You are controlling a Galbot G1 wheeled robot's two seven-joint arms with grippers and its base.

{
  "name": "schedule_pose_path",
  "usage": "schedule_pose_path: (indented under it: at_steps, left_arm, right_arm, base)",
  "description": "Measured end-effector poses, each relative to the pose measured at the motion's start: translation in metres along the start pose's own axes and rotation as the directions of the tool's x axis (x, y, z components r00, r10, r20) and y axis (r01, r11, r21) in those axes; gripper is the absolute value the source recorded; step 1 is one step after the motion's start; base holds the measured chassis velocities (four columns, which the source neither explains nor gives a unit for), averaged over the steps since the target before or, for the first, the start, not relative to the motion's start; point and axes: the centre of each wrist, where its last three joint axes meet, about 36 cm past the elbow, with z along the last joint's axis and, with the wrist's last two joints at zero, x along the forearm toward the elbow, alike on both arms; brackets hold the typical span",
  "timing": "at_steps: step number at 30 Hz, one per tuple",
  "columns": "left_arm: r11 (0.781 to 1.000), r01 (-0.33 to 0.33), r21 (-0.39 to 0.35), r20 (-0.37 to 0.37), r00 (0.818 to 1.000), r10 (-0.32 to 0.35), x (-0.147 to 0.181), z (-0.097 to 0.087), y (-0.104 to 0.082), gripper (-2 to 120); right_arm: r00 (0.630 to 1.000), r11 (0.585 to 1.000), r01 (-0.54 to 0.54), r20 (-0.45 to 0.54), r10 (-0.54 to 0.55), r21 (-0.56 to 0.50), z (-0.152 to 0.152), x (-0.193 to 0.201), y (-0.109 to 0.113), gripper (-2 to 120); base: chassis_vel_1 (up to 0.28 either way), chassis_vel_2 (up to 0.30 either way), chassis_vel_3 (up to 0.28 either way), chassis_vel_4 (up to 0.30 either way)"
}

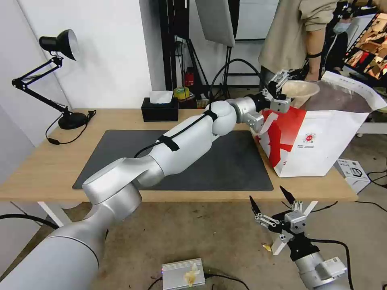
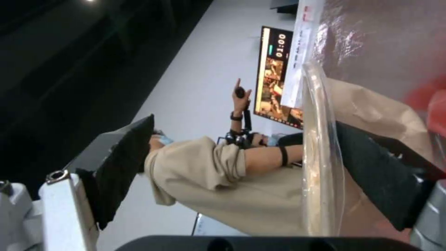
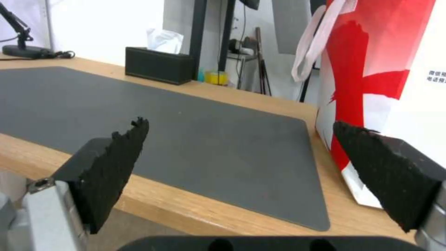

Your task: Pick up the trash from the table and place it into the takeout bag.

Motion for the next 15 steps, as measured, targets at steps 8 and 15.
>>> schedule_pose_path:
  at_steps: [8,15]
  left_arm:
    - [1.000,-0.010,0.008,0.042,0.999,0.010,0.000,-0.005,-0.007,100]
    - [0.998,-0.040,0.042,0.079,0.996,0.037,0.000,-0.017,-0.020,100]
  right_arm:
    - [1.000,1.000,0.000,0.000,0.000,0.000,0.000,0.000,0.000,100]
    - [1.000,1.000,0.000,0.000,0.000,0.000,0.000,0.000,0.000,100]
  base:
    - [0.000,0.000,0.000,0.000]
    - [0.000,0.000,0.000,0.000]
